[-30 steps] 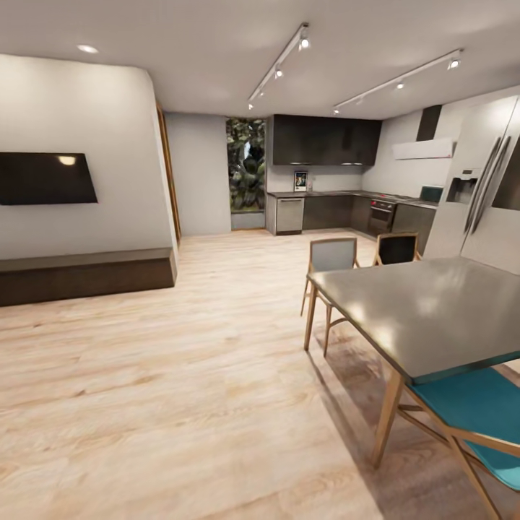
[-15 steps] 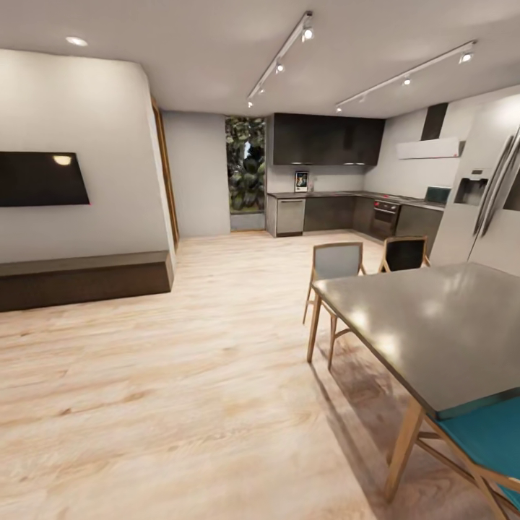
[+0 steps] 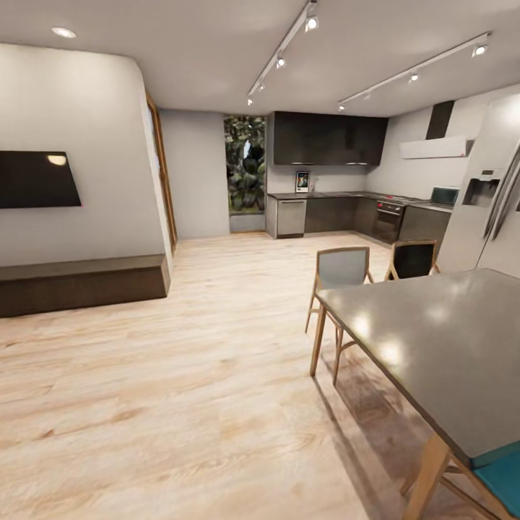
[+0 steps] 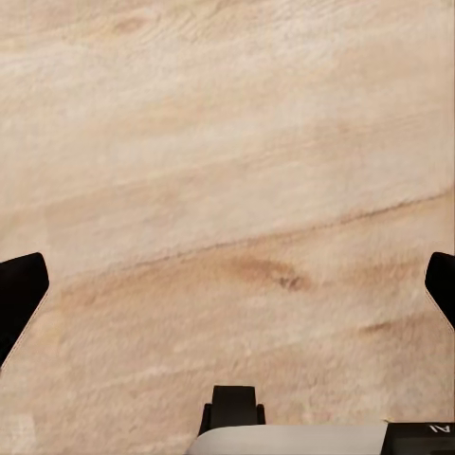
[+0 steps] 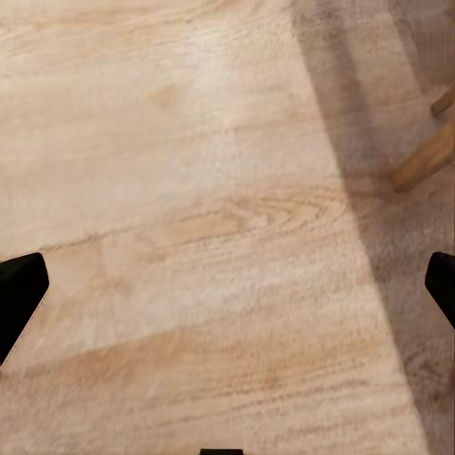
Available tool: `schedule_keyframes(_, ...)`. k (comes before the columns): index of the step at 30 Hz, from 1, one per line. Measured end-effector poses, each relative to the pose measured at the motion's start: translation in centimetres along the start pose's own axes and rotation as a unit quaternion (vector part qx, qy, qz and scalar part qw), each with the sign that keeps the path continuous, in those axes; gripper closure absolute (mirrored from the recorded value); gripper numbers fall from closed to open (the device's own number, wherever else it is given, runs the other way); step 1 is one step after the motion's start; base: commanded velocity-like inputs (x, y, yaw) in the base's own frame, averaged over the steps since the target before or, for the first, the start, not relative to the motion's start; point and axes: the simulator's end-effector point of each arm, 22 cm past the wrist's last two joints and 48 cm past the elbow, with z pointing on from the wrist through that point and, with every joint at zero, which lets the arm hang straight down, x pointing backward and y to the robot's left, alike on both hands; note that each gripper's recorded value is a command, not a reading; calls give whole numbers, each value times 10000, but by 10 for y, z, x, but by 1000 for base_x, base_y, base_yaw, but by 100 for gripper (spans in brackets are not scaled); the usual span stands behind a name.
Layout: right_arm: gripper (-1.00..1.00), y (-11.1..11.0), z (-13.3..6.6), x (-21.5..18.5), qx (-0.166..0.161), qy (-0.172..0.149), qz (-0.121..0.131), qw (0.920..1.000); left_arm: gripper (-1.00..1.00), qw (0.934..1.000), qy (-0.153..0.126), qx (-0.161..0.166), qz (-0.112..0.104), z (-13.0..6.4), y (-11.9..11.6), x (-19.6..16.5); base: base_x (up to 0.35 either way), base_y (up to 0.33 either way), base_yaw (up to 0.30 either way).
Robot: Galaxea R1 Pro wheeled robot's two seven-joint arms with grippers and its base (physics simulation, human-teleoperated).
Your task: Pick up the poster from the kitchen countertop and hang it on one of the wall nails in the kitchen.
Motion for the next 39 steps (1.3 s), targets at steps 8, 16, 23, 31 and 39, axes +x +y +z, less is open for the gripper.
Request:
schedule_keyframes(8,-100,0,0,0,3,0,-1,10000,-100,10000,5,0,0,0,0,0,337,0,0)
schedule_keyframes(16,-100,0,0,0,1,0,-1,10000,-100,10000,7,-1,0,0,0,1,337,0,0)
schedule_keyframes(23,-100,0,0,0,2,2,-1,10000,-100,10000,7,0,0,0,0,1,337,0,0)
schedule_keyframes(31,-100,0,0,0,1,0,-4,10000,-100,10000,7,1,0,0,0,1,337,0,0)
schedule_keyframes(39,-100,0,0,0,0,0,-7,10000,-100,10000,7,1,0,0,0,1,337,0,0)
